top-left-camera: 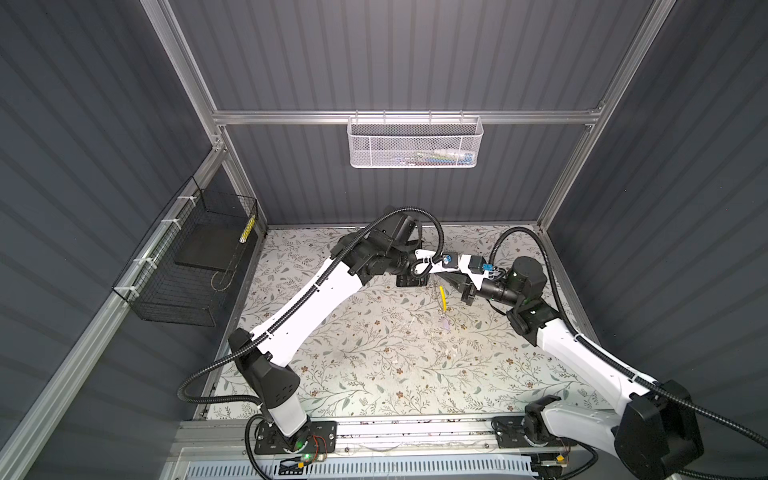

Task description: Put the keys on the keyring

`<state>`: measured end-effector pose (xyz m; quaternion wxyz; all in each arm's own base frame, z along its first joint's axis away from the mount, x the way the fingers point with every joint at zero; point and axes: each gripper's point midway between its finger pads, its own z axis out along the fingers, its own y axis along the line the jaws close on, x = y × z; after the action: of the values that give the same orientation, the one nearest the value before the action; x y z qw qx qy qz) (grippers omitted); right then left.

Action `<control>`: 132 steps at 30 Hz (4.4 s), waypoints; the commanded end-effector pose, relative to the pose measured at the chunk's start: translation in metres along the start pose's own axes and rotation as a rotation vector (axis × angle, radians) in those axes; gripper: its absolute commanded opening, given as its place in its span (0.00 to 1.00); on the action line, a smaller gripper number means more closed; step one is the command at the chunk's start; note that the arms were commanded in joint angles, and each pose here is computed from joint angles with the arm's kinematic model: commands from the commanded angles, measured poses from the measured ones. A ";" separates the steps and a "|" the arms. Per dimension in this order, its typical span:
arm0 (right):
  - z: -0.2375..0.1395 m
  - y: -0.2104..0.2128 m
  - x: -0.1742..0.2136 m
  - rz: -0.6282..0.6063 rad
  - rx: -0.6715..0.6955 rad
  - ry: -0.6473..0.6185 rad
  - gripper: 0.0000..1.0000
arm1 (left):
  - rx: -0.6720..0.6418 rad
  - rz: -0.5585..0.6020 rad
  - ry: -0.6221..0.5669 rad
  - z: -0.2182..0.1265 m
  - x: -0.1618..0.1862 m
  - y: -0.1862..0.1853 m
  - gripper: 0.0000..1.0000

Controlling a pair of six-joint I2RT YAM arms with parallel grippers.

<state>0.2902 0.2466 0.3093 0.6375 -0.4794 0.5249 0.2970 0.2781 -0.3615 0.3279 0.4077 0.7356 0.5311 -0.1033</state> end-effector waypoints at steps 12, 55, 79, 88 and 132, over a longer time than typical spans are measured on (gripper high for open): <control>0.005 -0.003 -0.007 -0.002 0.021 -0.042 0.00 | -0.042 -0.035 -0.131 -0.011 -0.027 0.005 0.06; 0.010 -0.007 -0.053 0.085 -0.075 -0.348 0.00 | -0.032 -0.282 -0.592 -0.027 0.002 0.024 0.17; 0.004 -0.025 -0.016 -0.028 0.113 -0.057 0.30 | -0.005 -0.178 -0.083 -0.018 0.031 0.013 0.00; -0.001 -0.008 0.004 -0.096 0.109 0.033 0.30 | -0.016 -0.141 0.144 -0.009 0.038 0.010 0.00; -0.005 0.004 0.000 -0.135 0.303 -0.203 0.19 | -0.067 -0.010 0.401 0.002 0.012 -0.009 0.00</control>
<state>0.2850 0.2474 0.2956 0.7537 -0.4058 0.4732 0.2082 0.2811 -0.3525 0.3130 0.3231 0.7163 0.6162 0.0537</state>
